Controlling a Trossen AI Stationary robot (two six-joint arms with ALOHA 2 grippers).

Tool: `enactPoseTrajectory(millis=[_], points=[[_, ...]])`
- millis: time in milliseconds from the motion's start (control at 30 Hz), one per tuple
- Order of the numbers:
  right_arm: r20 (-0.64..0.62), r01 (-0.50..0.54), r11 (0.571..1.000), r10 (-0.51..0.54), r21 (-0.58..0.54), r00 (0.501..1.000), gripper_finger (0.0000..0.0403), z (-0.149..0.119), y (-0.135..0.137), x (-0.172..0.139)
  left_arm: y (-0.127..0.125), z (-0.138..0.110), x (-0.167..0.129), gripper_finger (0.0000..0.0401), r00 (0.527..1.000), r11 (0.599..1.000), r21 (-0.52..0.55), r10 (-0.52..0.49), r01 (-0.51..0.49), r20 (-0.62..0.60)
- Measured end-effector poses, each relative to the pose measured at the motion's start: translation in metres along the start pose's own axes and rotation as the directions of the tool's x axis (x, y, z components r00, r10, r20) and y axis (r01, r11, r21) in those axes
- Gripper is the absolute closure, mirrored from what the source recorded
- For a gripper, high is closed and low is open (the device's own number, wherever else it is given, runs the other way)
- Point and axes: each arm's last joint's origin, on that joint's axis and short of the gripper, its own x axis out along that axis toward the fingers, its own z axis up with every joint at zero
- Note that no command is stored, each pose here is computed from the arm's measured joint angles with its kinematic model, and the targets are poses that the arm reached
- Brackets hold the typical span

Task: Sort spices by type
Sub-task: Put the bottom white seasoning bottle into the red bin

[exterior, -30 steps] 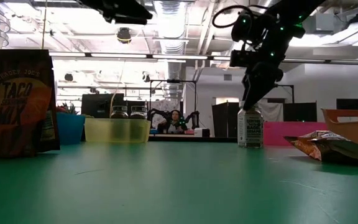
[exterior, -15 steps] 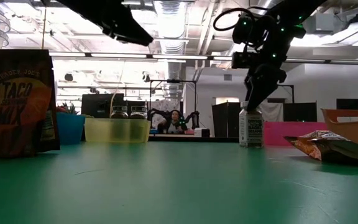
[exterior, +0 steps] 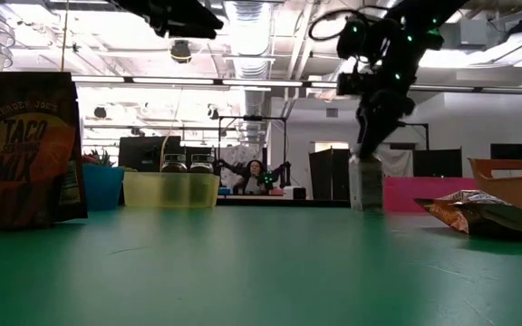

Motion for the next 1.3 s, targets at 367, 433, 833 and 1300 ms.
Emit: enactPoseTrajectory(millis=[367,433,833,1300], points=[[0.145,0.202,0.977,-0.210,0.067,0.967,0.0174,0.032,-0.028,-0.050,0.002,-0.002,-0.004,0.0111,0.999,1.000,-0.013,-0.005,0.005,-0.033],[0.196,0.242,0.960,-0.266,0.138,0.944,0.0174,0.031,-0.040,-0.060,0.001,-0.004,-0.004,0.0111,0.999,1.000,-0.007,-0.001,0.001,-0.048],[0.005,0.464,0.750,-0.529,0.471,0.849,0.0174,-0.013,-0.103,-0.092,0.002,-0.005,-0.004,0.0111,0.998,1.000,0.013,0.007,-0.006,-0.058],[-0.191,0.396,0.749,-0.349,0.531,0.917,0.0174,-0.063,-0.135,-0.045,0.002,-0.004,-0.004,0.0111,0.999,1.000,-0.003,0.009,-0.009,-0.051]])
